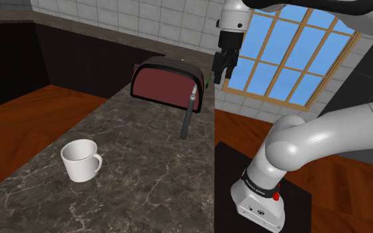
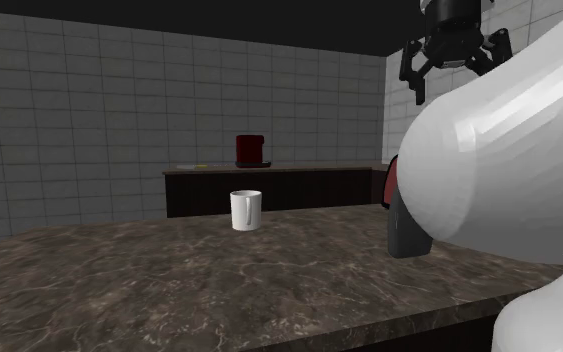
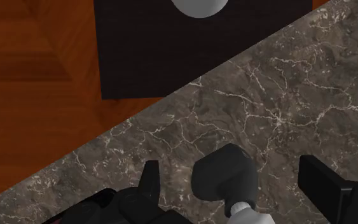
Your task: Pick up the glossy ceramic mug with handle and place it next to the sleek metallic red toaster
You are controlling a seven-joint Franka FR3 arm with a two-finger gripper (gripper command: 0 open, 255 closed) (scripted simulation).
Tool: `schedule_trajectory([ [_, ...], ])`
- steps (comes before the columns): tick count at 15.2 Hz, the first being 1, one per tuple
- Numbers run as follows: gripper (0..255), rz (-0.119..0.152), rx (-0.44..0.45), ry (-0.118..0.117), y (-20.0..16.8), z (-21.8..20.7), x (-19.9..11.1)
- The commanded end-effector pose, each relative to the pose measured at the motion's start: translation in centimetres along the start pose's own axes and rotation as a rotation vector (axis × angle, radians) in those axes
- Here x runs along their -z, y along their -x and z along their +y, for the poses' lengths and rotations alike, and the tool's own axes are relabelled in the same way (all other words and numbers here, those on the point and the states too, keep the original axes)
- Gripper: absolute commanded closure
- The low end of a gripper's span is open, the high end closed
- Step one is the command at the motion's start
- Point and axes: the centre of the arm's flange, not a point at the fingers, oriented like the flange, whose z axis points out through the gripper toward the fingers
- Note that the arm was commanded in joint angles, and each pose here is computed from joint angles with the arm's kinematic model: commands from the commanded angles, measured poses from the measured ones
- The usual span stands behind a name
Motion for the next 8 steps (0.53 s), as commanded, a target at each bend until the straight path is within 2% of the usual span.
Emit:
schedule_trajectory([
  [1,0,0.0,0.0,0.0,0.0,0.0,0.0],
  [8,0,0.011,-0.001,-0.016,-3.8,-7.4,-3.4],
])
